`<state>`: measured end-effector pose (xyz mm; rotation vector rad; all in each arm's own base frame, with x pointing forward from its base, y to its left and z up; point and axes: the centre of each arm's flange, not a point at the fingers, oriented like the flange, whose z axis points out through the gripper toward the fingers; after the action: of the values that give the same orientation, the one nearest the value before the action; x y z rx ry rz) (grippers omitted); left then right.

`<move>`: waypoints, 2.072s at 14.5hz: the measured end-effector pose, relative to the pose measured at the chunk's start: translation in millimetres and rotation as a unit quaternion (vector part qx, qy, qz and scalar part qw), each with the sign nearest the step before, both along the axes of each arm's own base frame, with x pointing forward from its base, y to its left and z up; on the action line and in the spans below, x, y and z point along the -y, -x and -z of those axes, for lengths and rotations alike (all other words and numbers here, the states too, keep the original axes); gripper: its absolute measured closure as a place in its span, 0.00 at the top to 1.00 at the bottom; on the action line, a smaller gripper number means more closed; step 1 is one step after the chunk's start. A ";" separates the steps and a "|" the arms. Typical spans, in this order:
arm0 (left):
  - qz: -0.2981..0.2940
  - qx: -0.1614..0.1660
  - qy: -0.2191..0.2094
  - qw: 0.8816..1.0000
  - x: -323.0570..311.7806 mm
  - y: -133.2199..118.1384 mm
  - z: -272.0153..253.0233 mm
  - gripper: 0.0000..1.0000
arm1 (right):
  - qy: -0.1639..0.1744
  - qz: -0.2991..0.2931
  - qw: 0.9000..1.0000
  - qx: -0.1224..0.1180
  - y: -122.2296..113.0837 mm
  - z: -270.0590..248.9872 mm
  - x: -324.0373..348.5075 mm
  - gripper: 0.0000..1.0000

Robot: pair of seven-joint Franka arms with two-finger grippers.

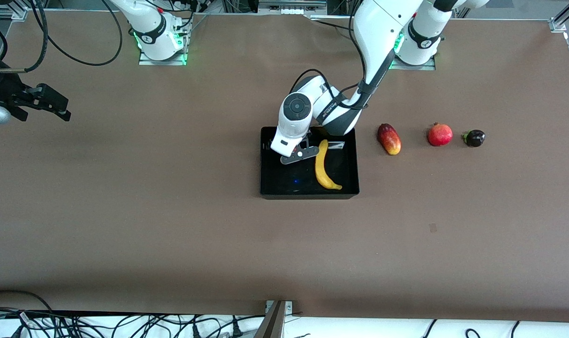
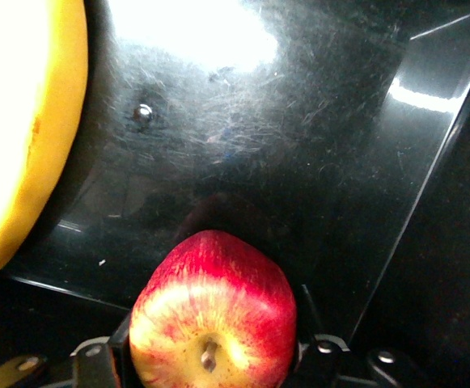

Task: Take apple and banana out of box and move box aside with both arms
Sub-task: 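Carry the red apple out of the tray and lower it onto the table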

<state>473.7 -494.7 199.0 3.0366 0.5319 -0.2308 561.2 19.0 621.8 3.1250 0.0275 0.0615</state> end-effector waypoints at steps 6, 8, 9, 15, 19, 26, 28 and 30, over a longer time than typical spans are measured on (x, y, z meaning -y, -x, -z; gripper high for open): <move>-0.003 -0.029 -0.020 0.999 -84.5 -67.2 -105.6 0.71 | 0.000 0.000 1.000 -0.001 -0.1 0.4 0.1 1.00; 0.019 -0.036 -0.016 0.999 -152.6 -99.8 -145.5 0.71 | 0.000 0.000 1.000 -0.001 -0.1 0.5 0.1 1.00; 0.032 -0.038 -0.011 0.999 -189.2 -115.5 -155.4 0.71 | 0.000 0.000 1.000 -0.001 -0.1 0.5 0.1 1.00; 0.146 -0.025 0.003 0.989 -417.8 -182.8 -130.8 0.71 | 0.000 0.000 1.000 -0.001 -0.1 0.6 0.1 1.00; 0.175 0.023 -0.010 0.984 -479.1 -204.1 -73.2 0.71 | 0.000 0.000 1.000 -0.001 -0.1 0.5 0.1 1.00; 0.196 0.042 -0.027 0.979 -473.5 -210.7 -17.0 0.71 | 0.000 0.000 1.000 -0.001 -0.1 0.6 0.1 1.00; 0.196 0.052 -0.032 0.979 -479.1 -212.6 -2.8 0.71 | 0.000 0.000 1.000 -0.001 -0.1 0.6 0.1 1.00; 0.195 0.056 -0.033 0.979 -482.3 -213.3 6.9 0.71 | 0.000 0.000 1.000 -0.001 -0.1 0.5 0.1 1.00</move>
<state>686.9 -12.4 192.1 3.1670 -0.0702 -0.0553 561.4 18.9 621.3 3.1251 0.0273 0.0588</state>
